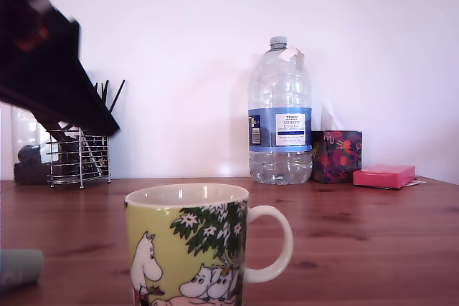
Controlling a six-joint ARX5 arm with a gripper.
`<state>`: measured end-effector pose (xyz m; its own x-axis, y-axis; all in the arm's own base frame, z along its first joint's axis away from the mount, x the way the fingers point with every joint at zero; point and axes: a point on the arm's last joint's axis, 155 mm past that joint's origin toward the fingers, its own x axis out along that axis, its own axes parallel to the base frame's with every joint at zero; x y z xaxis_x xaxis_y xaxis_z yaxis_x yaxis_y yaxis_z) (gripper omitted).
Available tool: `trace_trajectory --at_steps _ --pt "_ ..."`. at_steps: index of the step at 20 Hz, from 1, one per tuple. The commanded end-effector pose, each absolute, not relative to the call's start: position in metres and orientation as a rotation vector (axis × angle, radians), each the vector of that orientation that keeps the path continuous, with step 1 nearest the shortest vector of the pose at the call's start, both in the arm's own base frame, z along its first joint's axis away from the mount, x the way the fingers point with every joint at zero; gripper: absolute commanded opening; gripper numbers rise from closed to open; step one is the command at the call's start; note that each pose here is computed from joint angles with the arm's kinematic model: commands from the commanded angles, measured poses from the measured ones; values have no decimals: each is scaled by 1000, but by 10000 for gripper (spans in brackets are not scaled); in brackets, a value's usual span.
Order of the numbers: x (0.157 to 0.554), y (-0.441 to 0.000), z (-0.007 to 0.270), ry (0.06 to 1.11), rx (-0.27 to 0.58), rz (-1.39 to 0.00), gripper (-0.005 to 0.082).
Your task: Pick up the coffee capsules from the table one by one and drop them inside the nearest coffee cup
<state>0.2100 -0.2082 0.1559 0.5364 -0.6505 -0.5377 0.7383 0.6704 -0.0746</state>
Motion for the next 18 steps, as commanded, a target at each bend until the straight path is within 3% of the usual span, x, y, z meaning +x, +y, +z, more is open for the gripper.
trace_trajectory --at_steps 1,7,9,14,18 --pt "205 -203 140 617 177 -821 -19" --pt "203 -201 125 659 238 -828 -12" --pt "201 -200 118 667 298 -850 -11" --pt "189 -193 88 791 370 -873 -11" --pt "187 -192 79 752 539 -954 -9"
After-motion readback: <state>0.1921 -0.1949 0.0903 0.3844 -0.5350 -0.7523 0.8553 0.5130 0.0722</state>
